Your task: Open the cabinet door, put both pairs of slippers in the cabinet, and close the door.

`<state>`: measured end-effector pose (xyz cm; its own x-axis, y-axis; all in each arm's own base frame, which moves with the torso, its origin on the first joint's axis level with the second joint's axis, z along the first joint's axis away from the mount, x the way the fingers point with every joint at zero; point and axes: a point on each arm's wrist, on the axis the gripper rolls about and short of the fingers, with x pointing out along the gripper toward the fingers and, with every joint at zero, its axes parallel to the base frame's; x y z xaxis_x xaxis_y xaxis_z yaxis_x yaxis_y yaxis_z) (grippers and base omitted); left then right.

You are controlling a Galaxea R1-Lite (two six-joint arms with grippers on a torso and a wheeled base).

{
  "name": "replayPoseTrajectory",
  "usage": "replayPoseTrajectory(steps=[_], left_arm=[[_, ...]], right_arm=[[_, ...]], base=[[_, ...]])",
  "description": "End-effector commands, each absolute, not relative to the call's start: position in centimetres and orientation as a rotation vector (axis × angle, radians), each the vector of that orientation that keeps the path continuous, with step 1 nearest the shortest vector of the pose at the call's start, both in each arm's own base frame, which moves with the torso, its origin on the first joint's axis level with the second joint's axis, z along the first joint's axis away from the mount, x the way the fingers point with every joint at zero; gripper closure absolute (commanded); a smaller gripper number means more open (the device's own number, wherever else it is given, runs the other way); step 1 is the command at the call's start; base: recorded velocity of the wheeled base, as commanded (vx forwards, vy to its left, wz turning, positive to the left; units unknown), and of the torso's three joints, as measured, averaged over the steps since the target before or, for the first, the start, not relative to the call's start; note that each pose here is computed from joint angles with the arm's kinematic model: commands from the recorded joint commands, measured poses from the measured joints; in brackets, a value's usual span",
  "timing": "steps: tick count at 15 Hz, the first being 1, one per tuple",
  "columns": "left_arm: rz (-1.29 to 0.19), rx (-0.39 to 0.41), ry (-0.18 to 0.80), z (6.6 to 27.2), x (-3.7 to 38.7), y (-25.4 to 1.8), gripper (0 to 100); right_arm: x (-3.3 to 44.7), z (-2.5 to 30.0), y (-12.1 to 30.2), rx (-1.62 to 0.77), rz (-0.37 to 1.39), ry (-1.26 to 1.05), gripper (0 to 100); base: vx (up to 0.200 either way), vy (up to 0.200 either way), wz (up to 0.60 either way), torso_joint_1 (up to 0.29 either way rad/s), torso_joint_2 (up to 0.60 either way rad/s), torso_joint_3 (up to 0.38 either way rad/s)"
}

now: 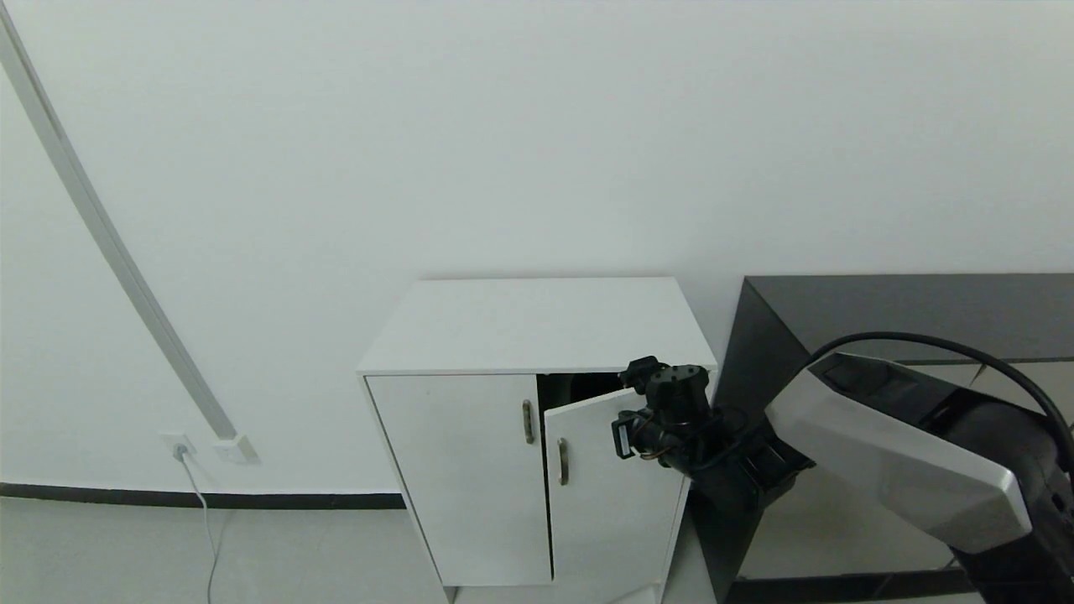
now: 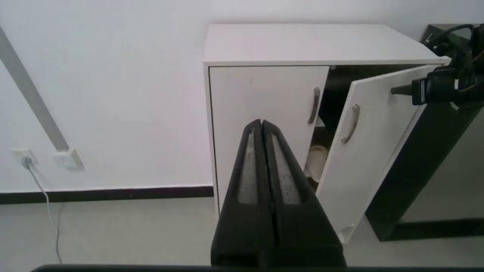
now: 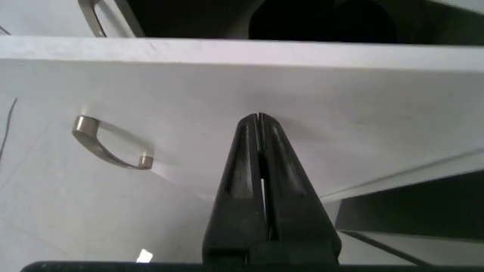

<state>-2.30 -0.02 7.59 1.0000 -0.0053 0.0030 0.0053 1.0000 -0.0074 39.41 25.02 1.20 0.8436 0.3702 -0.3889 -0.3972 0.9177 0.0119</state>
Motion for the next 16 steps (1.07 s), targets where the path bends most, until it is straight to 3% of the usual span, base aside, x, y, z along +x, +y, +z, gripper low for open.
replayPoseTrajectory(steps=[1, 16], left_arm=[[-0.005, -0.008, -0.002, 7.6, -2.3, 0.0, 100], [-0.003, -0.009, -0.002, 7.6, -2.3, 0.0, 100]], right_arm=[[40.4, 1.1, 25.0, -0.068, 0.394, 0.396, 100], [43.3, 2.0, 24.3, -0.078, 0.356, 0.368, 100]], base=[[0.0, 0.0, 0.0, 0.0, 0.0, 0.0], [0.0, 0.0, 0.0, 0.0, 0.0, 0.0]])
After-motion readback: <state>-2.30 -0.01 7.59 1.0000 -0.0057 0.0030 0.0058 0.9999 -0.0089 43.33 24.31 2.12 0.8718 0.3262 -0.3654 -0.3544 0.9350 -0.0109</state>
